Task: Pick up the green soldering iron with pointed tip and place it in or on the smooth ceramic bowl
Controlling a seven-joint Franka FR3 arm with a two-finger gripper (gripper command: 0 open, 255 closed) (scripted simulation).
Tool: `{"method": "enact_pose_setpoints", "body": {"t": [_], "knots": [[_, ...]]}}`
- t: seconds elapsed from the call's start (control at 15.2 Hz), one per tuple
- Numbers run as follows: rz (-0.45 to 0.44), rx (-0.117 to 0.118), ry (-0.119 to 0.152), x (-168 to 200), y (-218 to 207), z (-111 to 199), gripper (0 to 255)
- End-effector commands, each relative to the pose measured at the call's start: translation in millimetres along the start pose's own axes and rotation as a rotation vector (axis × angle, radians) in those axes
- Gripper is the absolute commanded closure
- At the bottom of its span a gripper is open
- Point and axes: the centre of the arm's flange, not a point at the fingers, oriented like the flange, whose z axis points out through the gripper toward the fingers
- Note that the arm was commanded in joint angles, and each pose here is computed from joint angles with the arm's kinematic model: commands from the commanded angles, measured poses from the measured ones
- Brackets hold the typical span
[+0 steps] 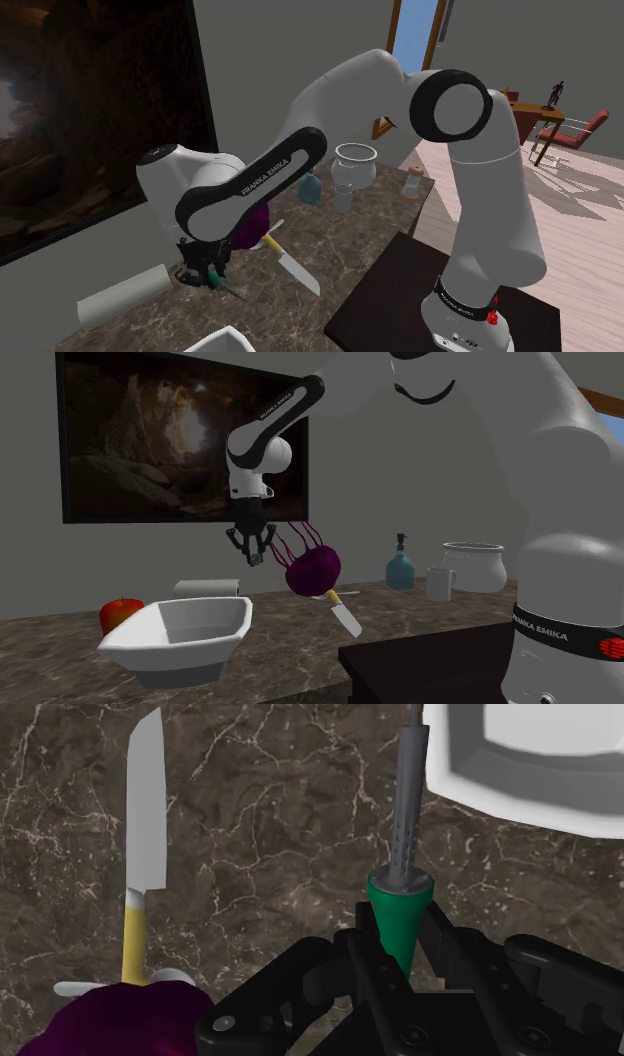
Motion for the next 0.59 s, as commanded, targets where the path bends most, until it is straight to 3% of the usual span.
{"method": "enact_pose_setpoints", "body": {"t": [0.0,0.53], "knots": [[0.0,0.0,0.0,0.2,0.3,-5.1,255],[0.0,0.0,0.0,-75.9,-72.8,-8.6,255]]}}
